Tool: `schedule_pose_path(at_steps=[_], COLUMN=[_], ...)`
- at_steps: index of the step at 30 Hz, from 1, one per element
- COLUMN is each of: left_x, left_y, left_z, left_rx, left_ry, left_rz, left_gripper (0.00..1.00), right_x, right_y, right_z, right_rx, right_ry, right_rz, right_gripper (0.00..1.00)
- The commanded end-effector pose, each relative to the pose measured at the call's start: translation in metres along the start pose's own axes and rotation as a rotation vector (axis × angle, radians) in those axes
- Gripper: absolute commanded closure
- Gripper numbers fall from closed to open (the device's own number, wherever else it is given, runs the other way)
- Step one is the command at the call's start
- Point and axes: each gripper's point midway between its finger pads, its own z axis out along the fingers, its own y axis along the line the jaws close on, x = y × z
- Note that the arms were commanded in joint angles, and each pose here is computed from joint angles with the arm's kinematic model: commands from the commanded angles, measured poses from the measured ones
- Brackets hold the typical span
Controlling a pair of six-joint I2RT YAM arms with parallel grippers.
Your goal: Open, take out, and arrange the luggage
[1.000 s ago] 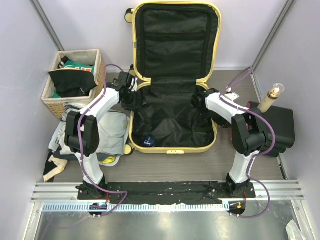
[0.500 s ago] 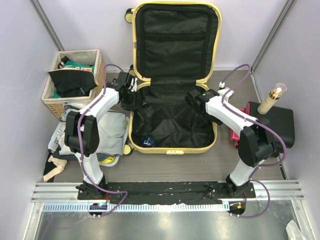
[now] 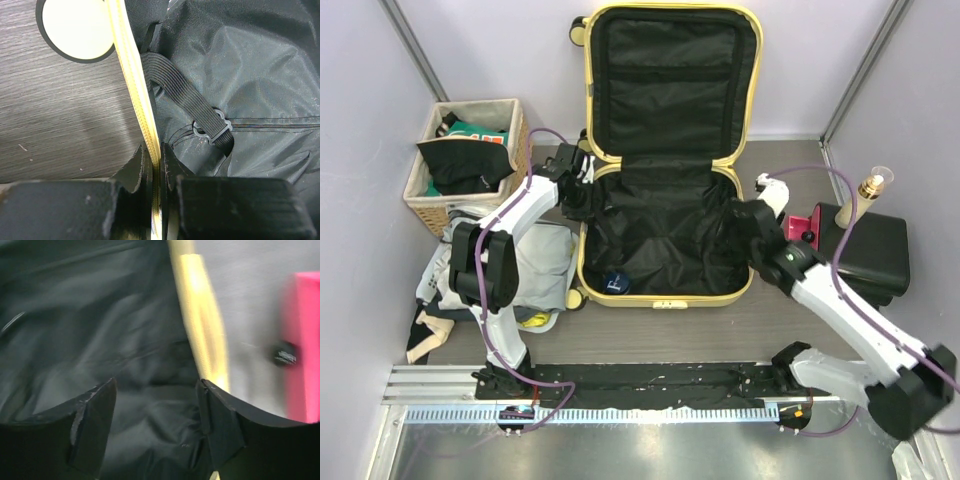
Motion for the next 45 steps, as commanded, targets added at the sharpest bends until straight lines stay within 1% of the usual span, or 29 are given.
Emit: schedule_pose_path(at_steps=[1, 2, 3, 4, 6, 11, 15, 16, 18, 20, 22, 25, 27, 29, 33, 37, 39, 40, 42, 43, 44, 45], left_x=[-0.033, -0.033, -0.032, -0.032, -0.031, -0.03, -0.029, -0.029, -0.028, -0.027, -0.027, -0.027, -0.025, -0.024, -0.024, -0.024, -0.024, -0.024, -0.024, -0.024, -0.024, -0.024], left_y=[-0.021, -0.023, -0.023, -0.023, -0.023, -0.02, -0.021, -0.021, -0.02, -0.02, -0.02, -0.021, -0.02, -0.019, -0.018, -0.018, -0.018, -0.018, -0.018, -0.018, -0.018, -0.017], left_z=[-0.02, -0.019, -0.018, -0.018, -0.015, -0.015, -0.013, -0.011, -0.01, -0.008, -0.007, -0.006, -0.004, -0.003, -0.002, -0.002, -0.002, -0.002, -0.003, -0.003, -0.003, -0.003], left_rx=[0.091, 0.095, 0.096, 0.099, 0.101, 0.09, 0.092, 0.091, 0.09, 0.091, 0.092, 0.094, 0.094, 0.087, 0.085, 0.081, 0.08, 0.08, 0.082, 0.084, 0.084, 0.079], left_ry=[-0.11, -0.108, -0.106, -0.103, -0.097, -0.095, -0.09, -0.087, -0.083, -0.078, -0.075, -0.074, -0.068, -0.065, -0.061, -0.063, -0.061, -0.06, -0.063, -0.062, -0.062, -0.063], left_rz=[0.073, 0.074, 0.074, 0.071, 0.072, 0.076, 0.077, 0.076, 0.077, 0.077, 0.076, 0.078, 0.079, 0.078, 0.08, 0.082, 0.082, 0.082, 0.082, 0.081, 0.082, 0.082], left_gripper=[1.0, 1.0, 1.0, 1.0, 1.0, 1.0, 1.0, 1.0, 1.0, 1.0, 1.0, 1.0, 1.0, 1.0, 1.0, 1.0, 1.0, 1.0, 1.0, 1.0, 1.0, 1.0], right_x=[-0.006, -0.008, 0.01, 0.021, 0.042, 0.065, 0.093, 0.105, 0.119, 0.132, 0.139, 0.134, 0.134, 0.138, 0.161, 0.182, 0.193, 0.197, 0.2, 0.205, 0.2, 0.198], right_y=[0.089, 0.095, 0.098, 0.101, 0.102, 0.116, 0.123, 0.124, 0.122, 0.122, 0.121, 0.121, 0.123, 0.125, 0.126, 0.131, 0.129, 0.127, 0.119, 0.115, 0.108, 0.105], right_z=[-0.035, -0.039, -0.027, -0.032, -0.022, -0.017, -0.014, -0.013, -0.011, -0.009, -0.002, 0.015, 0.022, 0.024, 0.02, 0.006, 0.004, 0.007, 0.017, 0.024, 0.037, 0.044], right_rx=[-0.617, -0.646, -0.646, -0.681, -0.693, -0.782, -0.835, -0.843, -0.833, -0.834, -0.818, -0.75, -0.724, -0.74, -0.783, -0.874, -0.891, -0.878, -0.809, -0.77, -0.685, -0.642], right_ry=[-0.1, -0.08, -0.012, 0.052, 0.121, 0.191, 0.322, 0.35, 0.385, 0.407, 0.395, 0.322, 0.295, 0.294, 0.374, 0.455, 0.511, 0.528, 0.547, 0.562, 0.528, 0.516], right_rz=[-0.271, -0.326, -0.423, -0.487, -0.598, -0.694, -0.755, -0.791, -0.834, -0.874, -0.888, -0.892, -0.91, -0.923, -0.986, -0.991, -0.995, -1.003, -1.013, -1.016, -1.028, -1.028], right_gripper=[0.27, 0.28, 0.28, 0.29, 0.29, 0.25, 0.21, 0.2, 0.19, 0.19, 0.19, 0.19, 0.19, 0.19, 0.21, 0.21, 0.21, 0.22, 0.29, 0.33, 0.4, 0.45])
